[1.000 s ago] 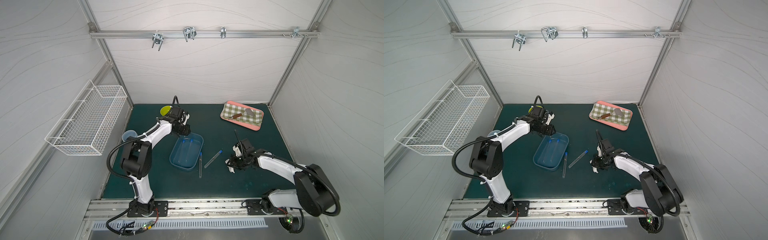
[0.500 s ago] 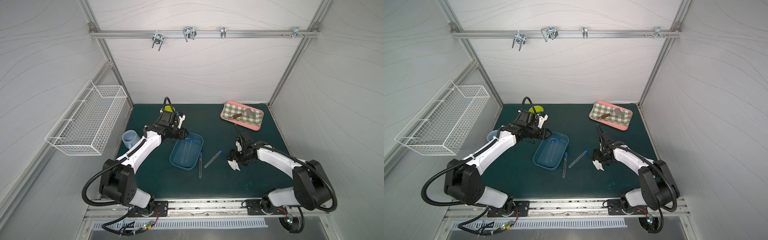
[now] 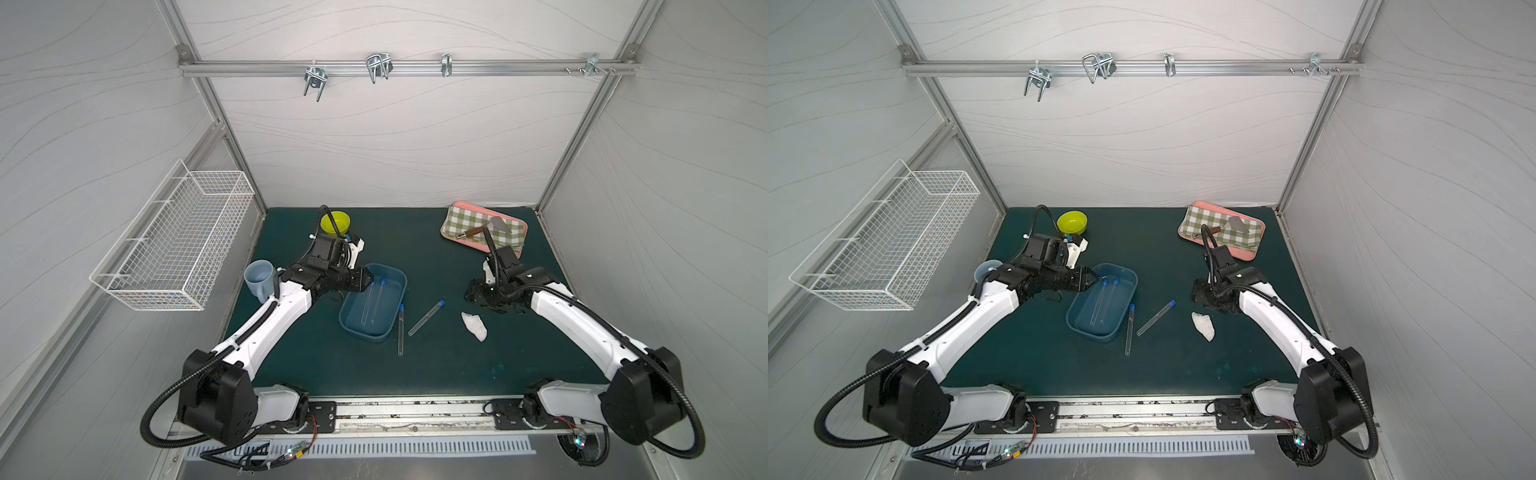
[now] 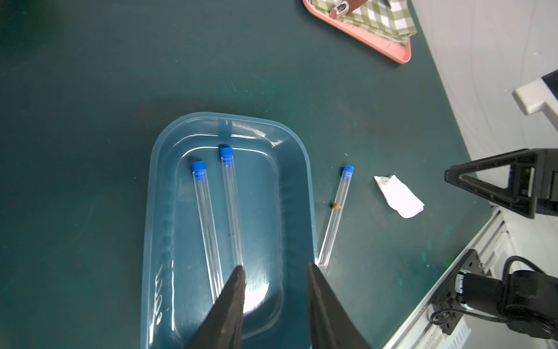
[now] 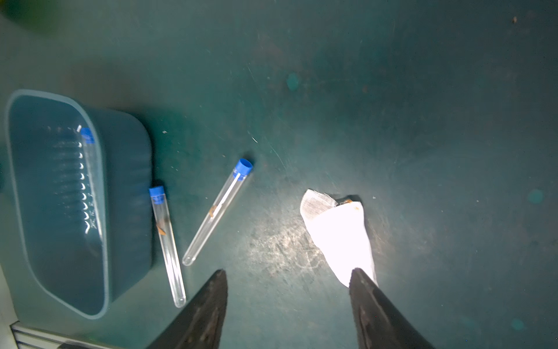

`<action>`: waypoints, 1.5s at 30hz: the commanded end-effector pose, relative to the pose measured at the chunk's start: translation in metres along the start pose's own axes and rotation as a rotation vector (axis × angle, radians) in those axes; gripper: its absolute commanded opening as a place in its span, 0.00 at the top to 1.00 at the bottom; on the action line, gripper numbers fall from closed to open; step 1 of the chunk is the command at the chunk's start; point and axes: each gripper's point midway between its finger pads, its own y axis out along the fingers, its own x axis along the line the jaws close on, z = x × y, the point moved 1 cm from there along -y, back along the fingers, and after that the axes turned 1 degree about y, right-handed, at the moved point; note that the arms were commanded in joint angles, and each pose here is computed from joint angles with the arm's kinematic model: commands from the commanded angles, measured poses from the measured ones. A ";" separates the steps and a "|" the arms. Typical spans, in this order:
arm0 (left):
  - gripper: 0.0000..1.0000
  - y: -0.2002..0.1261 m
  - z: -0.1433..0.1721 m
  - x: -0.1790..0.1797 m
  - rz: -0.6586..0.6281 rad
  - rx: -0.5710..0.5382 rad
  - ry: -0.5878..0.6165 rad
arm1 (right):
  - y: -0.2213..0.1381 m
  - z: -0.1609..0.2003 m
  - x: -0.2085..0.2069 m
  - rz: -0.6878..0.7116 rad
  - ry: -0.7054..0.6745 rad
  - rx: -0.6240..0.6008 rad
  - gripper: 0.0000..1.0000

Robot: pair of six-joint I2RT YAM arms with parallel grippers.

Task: Wipe the exteriors of test tubes
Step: Place the cleaning item at the center of the board, then pick up the test tube at the center of the board.

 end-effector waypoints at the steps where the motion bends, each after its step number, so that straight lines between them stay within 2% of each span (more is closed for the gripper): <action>1: 0.63 -0.010 -0.003 -0.011 0.047 -0.054 -0.011 | 0.015 0.001 0.014 0.017 0.042 0.023 0.36; 8: 0.63 -0.016 0.020 -0.002 0.022 -0.075 -0.029 | 0.065 0.013 0.049 0.073 0.101 0.085 0.39; 12: 0.63 -0.019 0.028 -0.008 0.070 -0.119 -0.052 | 0.080 0.016 0.053 0.158 0.098 0.098 0.39; 17: 0.62 -0.017 0.039 -0.010 0.112 -0.123 -0.074 | 0.098 0.021 0.053 0.186 0.124 0.130 0.42; 29: 0.63 -0.012 0.039 -0.020 0.185 -0.106 -0.103 | 0.120 0.024 0.055 0.304 0.096 0.184 0.52; 45: 0.63 -0.010 0.040 -0.024 0.211 -0.099 -0.108 | 0.137 0.030 0.048 0.313 0.122 0.209 0.64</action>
